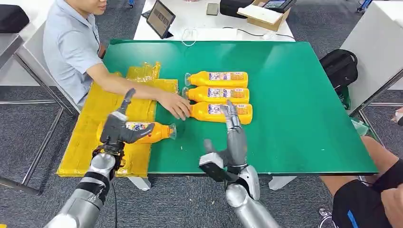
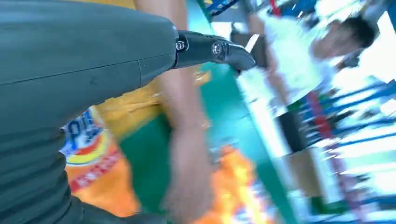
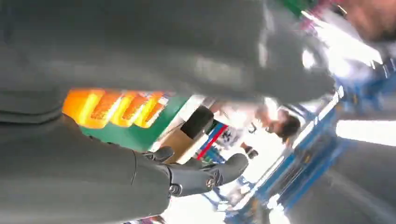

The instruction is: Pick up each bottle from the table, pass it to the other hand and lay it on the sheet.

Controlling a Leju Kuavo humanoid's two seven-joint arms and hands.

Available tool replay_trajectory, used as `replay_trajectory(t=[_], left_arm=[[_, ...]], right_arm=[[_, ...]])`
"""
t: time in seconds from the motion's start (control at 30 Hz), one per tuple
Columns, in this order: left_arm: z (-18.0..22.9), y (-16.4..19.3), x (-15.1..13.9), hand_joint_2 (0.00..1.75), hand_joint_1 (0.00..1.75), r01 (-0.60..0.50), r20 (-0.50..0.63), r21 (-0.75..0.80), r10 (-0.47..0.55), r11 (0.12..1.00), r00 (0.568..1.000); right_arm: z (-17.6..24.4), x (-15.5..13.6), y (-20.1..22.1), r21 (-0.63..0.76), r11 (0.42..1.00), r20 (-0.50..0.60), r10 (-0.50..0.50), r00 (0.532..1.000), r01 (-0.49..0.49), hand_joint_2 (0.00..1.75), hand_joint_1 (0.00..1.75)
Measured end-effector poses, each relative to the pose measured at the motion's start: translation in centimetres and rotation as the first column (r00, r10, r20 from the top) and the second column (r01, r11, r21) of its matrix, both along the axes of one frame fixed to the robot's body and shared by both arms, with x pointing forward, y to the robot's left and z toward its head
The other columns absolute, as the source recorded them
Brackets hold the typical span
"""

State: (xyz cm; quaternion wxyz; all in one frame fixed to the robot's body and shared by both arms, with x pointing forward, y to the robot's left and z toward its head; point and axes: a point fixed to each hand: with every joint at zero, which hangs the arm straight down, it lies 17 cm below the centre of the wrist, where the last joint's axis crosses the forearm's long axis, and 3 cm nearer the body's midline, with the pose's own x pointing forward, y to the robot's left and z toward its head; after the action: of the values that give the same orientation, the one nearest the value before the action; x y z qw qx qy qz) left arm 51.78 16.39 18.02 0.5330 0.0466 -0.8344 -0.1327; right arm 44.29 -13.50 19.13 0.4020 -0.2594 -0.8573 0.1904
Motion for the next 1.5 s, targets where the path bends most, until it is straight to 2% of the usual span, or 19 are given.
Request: replay_trajectory(t=[0.2,0.47,0.6,0.8,1.27,1.5], left_arm=[[3.3,1.8,-1.6,1.75,0.00,-0.005,0.039,-0.238,0.015,0.971,0.999],[5.2,4.1,-2.8,1.75,0.00,-0.018,0.043,-0.401,0.038,0.916,0.998],[5.7,4.3,-3.2,1.75,0.00,-0.025,0.046,-0.400,0.048,0.916,0.998],[4.3,4.2,-3.0,1.75,0.00,-0.111,-0.022,-0.304,0.110,0.946,0.994],[2.7,2.4,-3.7,1.75,0.00,-0.078,-0.064,-0.281,0.063,0.957,0.996],[2.7,1.2,-3.7,1.75,0.00,-0.042,-0.066,-0.283,0.024,0.958,0.998]], right_arm=[[-4.2,1.5,-1.0,-0.184,0.983,-0.106,-0.008,0.994,-0.012,1.75,0.00],[-9.6,2.9,-4.3,-0.378,0.926,-0.226,-0.099,0.969,0.007,1.75,0.00],[-11.0,3.8,-5.6,-0.445,0.895,-0.248,-0.142,0.958,0.017,1.75,0.00],[-13.0,4.4,-7.0,-0.490,0.871,-0.306,-0.204,0.930,0.030,1.75,0.00],[-15.3,6.5,-12.8,-0.651,0.751,-0.319,-0.399,0.860,0.107,1.75,0.00],[-15.6,7.9,-14.9,-0.649,0.753,-0.348,-0.421,0.838,0.109,1.75,0.00]])
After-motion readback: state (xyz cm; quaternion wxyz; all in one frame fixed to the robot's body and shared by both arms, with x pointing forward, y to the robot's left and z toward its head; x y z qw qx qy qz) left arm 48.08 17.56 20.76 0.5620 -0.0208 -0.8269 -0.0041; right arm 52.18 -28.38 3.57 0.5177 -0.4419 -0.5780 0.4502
